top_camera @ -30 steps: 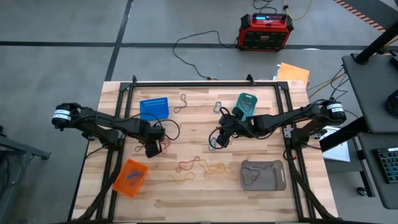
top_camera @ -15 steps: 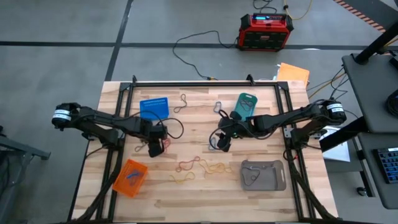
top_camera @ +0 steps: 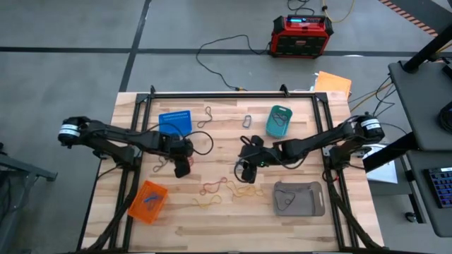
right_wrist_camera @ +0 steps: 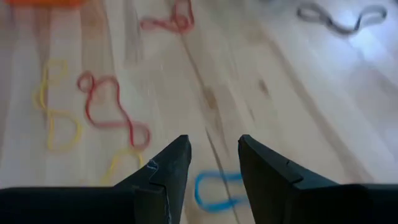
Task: Sort rubber bands into baskets
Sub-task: Put the bottom orange rubber band into the left blue bin
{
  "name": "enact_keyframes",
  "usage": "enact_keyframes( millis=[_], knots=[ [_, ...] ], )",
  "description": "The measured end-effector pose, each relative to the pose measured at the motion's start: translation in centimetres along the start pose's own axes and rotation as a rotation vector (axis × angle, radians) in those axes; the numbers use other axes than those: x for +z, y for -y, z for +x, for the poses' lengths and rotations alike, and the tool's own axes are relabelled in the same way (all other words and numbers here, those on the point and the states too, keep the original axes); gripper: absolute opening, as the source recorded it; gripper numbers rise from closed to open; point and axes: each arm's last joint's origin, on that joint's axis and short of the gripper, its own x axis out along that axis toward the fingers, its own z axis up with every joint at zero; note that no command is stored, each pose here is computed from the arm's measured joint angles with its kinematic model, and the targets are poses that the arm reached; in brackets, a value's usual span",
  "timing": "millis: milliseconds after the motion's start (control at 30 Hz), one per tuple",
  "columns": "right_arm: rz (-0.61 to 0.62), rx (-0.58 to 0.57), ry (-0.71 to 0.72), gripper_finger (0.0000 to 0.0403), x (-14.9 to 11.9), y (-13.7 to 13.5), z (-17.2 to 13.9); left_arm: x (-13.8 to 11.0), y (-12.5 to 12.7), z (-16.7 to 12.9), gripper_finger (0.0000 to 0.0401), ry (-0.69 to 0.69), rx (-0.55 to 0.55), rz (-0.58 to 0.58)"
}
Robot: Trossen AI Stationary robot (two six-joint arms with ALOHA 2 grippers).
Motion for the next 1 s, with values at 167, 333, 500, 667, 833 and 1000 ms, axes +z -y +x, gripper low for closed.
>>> enact_keyframes(
  millis=[167,333,500,667,833,1000],
  knots=[
    [-0.069,0.001,0.006,0.0117,1.0,-0.6,1.3,0.6,0.1,-1.2,0.0113,0.039,-0.015,0.015],
    [-0.083,0.000,-0.003,0.0119,1.6,-1.4,3.3,0.9,0.2,-1.9,0.0113,0.107,-0.037,0.082],
    [-0.146,0.050,-0.041,0.0136,1.7,-2.5,5.9,1.8,0.5,-2.4,0.0113,0.254,-0.069,0.145],
    [-0.160,0.125,-0.071,0.0163,1.8,-3.3,7.8,1.6,0.4,-2.7,0.0113,0.266,-0.067,0.169],
    [-0.215,0.159,-0.078,0.0189,2.1,-4.0,9.6,1.4,0.2,-2.9,0.0113,0.271,-0.057,0.170],
    [-0.281,0.241,-0.094,0.0201,2.0,-4.8,11.2,1.4,0.1,-3.3,0.0113,0.300,-0.032,0.161]
  ],
)
